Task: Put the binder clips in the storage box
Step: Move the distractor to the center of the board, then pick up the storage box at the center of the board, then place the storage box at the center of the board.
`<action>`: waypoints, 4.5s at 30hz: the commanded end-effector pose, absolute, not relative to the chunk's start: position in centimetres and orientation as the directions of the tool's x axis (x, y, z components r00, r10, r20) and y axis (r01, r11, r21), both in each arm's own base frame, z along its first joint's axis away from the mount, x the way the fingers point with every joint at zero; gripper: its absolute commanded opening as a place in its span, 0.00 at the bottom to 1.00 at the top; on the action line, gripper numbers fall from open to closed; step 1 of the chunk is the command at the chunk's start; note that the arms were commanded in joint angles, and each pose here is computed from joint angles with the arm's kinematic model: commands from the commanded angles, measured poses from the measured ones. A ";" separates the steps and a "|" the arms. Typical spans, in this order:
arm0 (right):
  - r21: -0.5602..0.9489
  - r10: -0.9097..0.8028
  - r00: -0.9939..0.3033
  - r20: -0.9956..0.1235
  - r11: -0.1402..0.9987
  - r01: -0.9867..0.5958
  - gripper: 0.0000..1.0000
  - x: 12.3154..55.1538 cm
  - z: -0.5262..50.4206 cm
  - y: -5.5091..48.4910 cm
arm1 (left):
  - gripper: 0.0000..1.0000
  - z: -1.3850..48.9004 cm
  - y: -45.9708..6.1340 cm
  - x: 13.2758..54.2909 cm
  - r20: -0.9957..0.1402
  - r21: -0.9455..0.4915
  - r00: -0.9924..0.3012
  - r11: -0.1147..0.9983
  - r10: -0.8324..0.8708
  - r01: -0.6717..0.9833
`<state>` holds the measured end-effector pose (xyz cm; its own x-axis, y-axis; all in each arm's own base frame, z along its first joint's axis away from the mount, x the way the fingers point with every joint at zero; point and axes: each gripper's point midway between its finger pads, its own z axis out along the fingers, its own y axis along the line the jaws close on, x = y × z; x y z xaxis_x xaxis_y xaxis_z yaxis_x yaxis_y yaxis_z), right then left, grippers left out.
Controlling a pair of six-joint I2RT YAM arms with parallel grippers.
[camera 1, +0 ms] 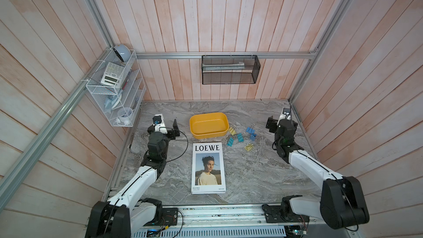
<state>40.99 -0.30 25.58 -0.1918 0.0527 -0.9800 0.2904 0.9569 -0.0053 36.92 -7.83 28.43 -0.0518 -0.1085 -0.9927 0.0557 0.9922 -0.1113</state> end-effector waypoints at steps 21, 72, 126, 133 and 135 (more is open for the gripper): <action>0.067 0.177 -0.569 -0.803 0.976 0.209 0.98 36.0 19.4 2.2 | 1.00 5.4 -38.6 17.7 -0.522 -0.153 -0.819 0.919 0.237 0.363; 0.119 -0.135 -0.822 -0.554 0.964 -0.239 0.87 49.6 10.5 24.0 | 0.75 9.8 -15.2 48.2 -0.545 -0.387 -0.776 0.916 -0.319 -0.105; 0.195 -0.132 -0.786 -0.603 0.932 -0.306 0.00 46.3 17.3 26.3 | 0.15 15.3 -16.0 45.6 -0.595 -0.448 -0.749 0.894 -0.293 0.006; 0.209 -0.147 -0.789 -0.597 0.921 -0.329 0.00 39.4 20.4 24.5 | 0.15 17.4 -17.0 39.4 -0.577 -0.500 -0.759 0.865 -0.302 0.036; 0.229 -0.159 -0.800 -0.579 0.910 -0.347 0.00 36.5 20.0 24.4 | 0.15 16.8 -17.6 37.1 -0.565 -0.491 -0.775 0.870 -0.284 0.039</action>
